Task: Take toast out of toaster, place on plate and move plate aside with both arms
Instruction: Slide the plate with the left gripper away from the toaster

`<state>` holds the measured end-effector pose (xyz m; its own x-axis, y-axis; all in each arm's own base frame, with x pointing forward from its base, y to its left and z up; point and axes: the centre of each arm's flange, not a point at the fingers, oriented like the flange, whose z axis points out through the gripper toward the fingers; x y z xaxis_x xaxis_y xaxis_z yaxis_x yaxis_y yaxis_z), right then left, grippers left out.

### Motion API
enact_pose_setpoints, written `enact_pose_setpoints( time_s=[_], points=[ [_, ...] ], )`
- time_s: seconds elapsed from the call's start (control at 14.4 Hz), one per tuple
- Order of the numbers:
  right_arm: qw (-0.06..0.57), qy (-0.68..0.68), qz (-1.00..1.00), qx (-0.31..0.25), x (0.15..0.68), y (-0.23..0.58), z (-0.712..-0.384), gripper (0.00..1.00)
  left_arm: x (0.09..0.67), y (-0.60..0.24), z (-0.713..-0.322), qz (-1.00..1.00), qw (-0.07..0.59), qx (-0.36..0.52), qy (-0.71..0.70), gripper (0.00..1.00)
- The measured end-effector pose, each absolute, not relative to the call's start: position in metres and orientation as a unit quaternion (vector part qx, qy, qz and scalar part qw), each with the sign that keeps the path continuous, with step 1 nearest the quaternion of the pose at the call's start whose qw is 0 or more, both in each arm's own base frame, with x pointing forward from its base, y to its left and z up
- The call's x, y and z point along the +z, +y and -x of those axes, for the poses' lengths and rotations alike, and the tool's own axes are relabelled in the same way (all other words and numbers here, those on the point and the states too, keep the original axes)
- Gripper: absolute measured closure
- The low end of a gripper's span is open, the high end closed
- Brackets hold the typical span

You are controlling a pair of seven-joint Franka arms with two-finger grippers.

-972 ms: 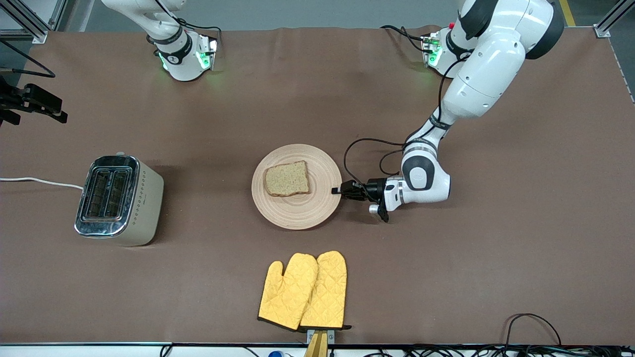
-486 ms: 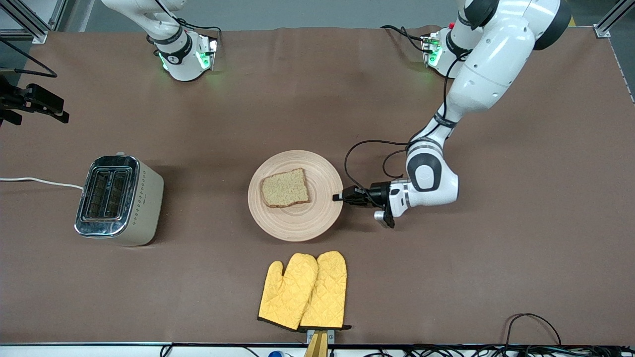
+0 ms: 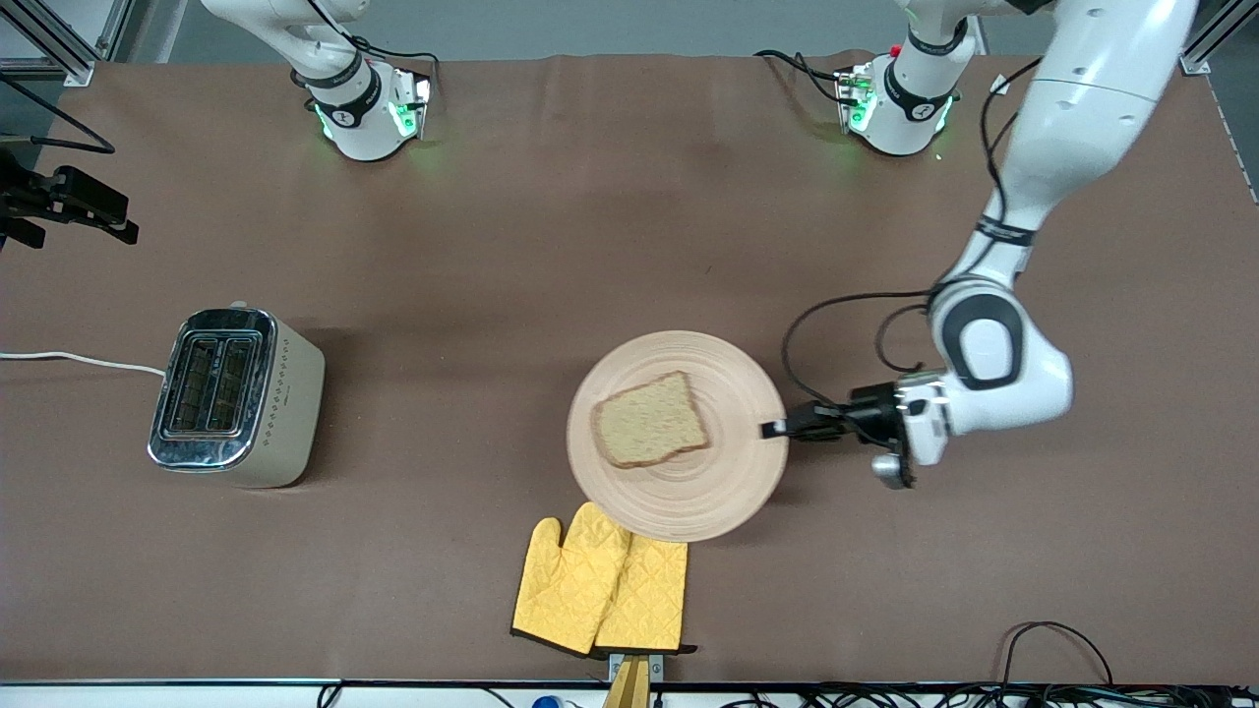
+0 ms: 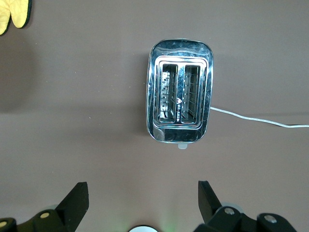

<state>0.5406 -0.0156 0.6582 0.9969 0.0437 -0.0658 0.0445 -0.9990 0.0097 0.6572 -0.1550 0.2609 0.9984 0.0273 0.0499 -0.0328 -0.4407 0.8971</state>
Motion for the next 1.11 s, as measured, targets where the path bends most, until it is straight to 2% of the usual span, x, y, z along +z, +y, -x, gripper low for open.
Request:
enact_pose_setpoints(
  time_s=[0.28,0.56,1.11],
  points=[
    [0.006,0.023,-0.999,-0.033,0.658,-0.015,-0.541,0.0,0.263,-0.028,-0.659,-0.842,0.54,0.011,-0.002,0.9],
    [0.006,0.023,-0.999,-0.033,0.658,-0.015,-0.541,0.0,0.259,0.079,-0.644,-0.854,0.52,0.018,-0.007,0.9],
    [0.006,0.024,-0.999,-0.034,0.658,-0.014,-0.54,0.0,0.169,0.185,-0.592,-0.856,0.516,0.002,-0.011,0.9]
  ],
)
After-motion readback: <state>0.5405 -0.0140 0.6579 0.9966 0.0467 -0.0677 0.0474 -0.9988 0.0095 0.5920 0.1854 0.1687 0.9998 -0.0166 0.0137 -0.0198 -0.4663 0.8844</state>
